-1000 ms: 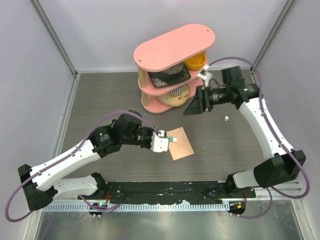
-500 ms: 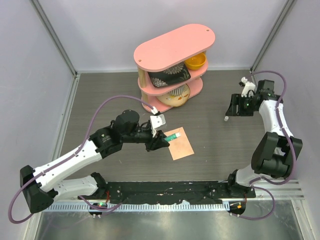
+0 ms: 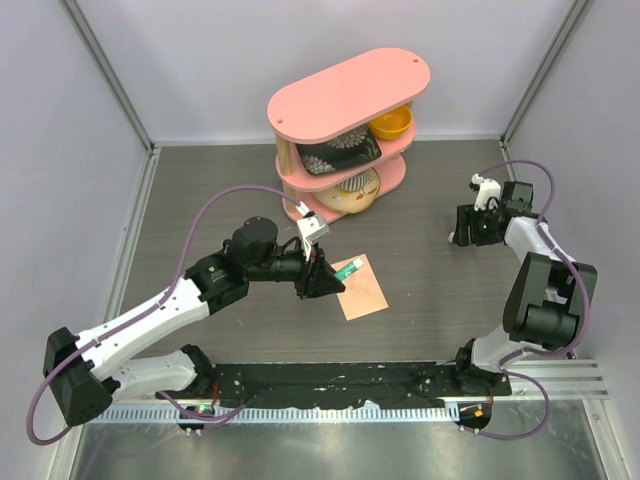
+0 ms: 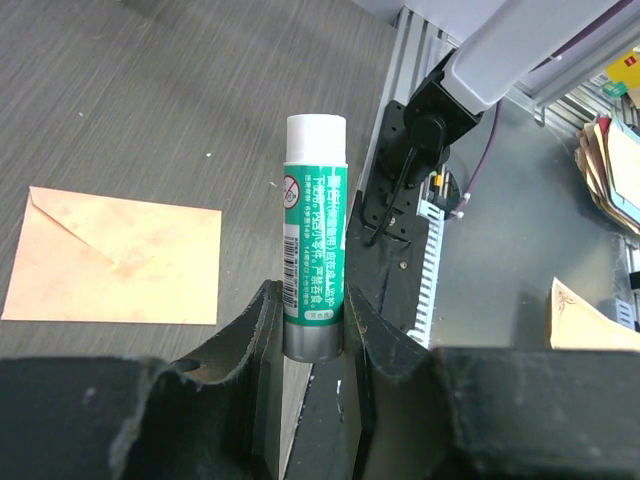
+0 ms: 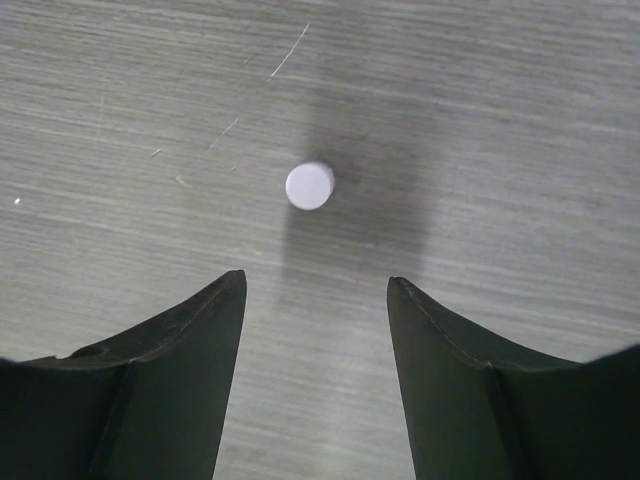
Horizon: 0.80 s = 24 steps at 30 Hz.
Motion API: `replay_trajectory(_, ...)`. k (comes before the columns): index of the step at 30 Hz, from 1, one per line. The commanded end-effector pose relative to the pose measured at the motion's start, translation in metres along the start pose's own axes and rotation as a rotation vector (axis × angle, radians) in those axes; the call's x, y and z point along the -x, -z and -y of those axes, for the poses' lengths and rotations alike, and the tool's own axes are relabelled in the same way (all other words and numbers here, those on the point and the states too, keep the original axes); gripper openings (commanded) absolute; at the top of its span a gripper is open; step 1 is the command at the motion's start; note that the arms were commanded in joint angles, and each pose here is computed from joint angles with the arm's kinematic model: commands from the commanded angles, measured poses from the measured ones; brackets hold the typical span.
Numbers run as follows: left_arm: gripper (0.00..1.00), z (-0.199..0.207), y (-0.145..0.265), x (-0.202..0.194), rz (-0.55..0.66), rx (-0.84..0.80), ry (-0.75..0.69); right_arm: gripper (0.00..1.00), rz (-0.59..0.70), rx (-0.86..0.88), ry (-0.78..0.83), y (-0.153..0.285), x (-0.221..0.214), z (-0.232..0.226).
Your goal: Place the letter into the envelope and seal it
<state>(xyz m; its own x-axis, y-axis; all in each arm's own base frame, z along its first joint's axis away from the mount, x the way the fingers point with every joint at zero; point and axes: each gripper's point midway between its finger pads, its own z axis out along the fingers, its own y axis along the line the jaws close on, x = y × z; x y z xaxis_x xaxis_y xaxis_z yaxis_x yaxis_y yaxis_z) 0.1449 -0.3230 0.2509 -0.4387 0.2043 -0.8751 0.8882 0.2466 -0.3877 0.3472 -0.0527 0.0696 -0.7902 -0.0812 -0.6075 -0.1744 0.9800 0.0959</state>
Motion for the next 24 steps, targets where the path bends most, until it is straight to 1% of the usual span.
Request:
replay_trajectory(1,0.0,0.008,-0.001,0.014,0.057,-0.047,0.014,0.6,0.079,-0.006,0.12,-0.013,0.023,0.01)
replay_trajectory(3,0.0,0.008,-0.001,0.014,0.056,-0.048,0.016,0.59,0.069,0.003,0.142,-0.019,0.019,0.006)
replay_trajectory(5,0.0,0.007,-0.001,0.013,0.056,-0.045,0.019,0.59,0.071,-0.024,0.166,-0.023,0.02,0.008)
replay_trajectory(13,0.0,0.007,0.0,0.016,0.062,-0.047,0.013,0.6,0.05,-0.043,0.23,-0.041,0.023,0.004)
replay_trajectory(19,0.0,0.007,0.001,0.016,0.061,-0.047,0.018,0.6,0.042,-0.054,0.23,-0.047,0.025,0.005)
replay_trajectory(24,0.0,0.006,0.0,0.015,0.059,-0.048,0.019,0.59,0.053,-0.056,0.236,-0.05,0.023,0.005)
